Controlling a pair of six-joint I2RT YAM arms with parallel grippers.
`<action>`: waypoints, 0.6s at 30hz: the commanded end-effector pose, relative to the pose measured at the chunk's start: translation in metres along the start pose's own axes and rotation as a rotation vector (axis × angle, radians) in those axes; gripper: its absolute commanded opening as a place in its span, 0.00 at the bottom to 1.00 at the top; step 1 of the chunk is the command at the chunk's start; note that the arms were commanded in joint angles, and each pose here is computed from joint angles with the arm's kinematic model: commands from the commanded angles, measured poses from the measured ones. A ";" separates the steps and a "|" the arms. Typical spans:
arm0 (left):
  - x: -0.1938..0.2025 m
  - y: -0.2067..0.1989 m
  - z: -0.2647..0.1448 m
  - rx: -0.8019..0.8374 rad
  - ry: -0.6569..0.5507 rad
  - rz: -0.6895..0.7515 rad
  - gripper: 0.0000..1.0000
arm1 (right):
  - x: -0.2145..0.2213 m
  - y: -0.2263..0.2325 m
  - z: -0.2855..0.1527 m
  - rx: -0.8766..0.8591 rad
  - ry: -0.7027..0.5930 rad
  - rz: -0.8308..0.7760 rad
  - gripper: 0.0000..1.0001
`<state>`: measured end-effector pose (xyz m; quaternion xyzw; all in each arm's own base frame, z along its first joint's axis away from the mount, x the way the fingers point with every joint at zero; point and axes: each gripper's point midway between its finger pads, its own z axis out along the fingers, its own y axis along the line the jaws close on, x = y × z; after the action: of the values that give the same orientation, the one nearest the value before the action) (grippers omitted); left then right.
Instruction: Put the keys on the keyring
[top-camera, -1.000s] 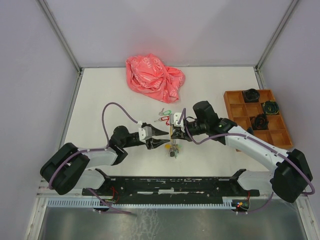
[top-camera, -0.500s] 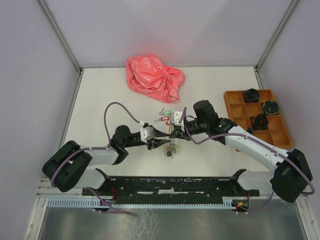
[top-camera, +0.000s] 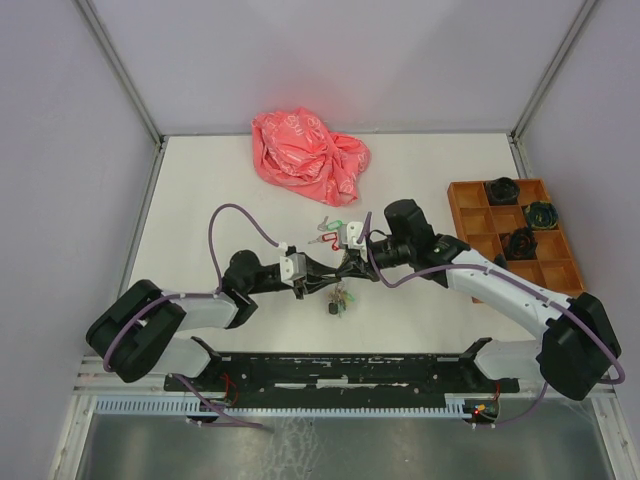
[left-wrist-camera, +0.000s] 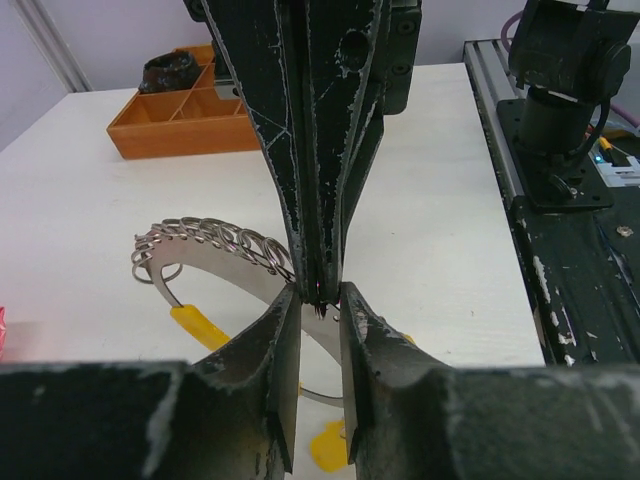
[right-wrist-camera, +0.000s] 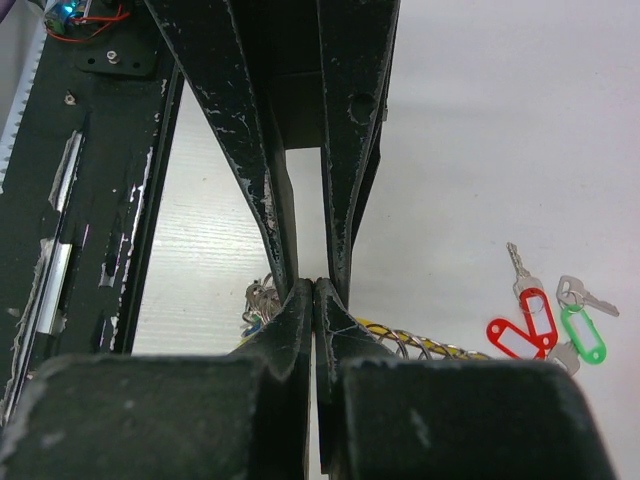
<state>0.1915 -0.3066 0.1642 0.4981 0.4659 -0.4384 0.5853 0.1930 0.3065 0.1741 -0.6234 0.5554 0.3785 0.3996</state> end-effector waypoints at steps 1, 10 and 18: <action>-0.024 0.003 0.007 0.010 -0.075 0.031 0.24 | -0.027 -0.003 0.000 -0.019 -0.083 -0.054 0.01; -0.016 0.006 0.004 -0.018 -0.042 0.022 0.03 | -0.026 -0.006 -0.004 0.018 -0.061 -0.039 0.06; 0.005 0.021 -0.001 -0.099 0.096 -0.014 0.03 | -0.012 -0.004 -0.025 0.112 0.048 0.033 0.44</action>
<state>0.1929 -0.3073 0.1586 0.4900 0.4954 -0.4381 0.5679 0.1921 0.3002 0.1702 -0.6145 0.5801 0.3663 0.3896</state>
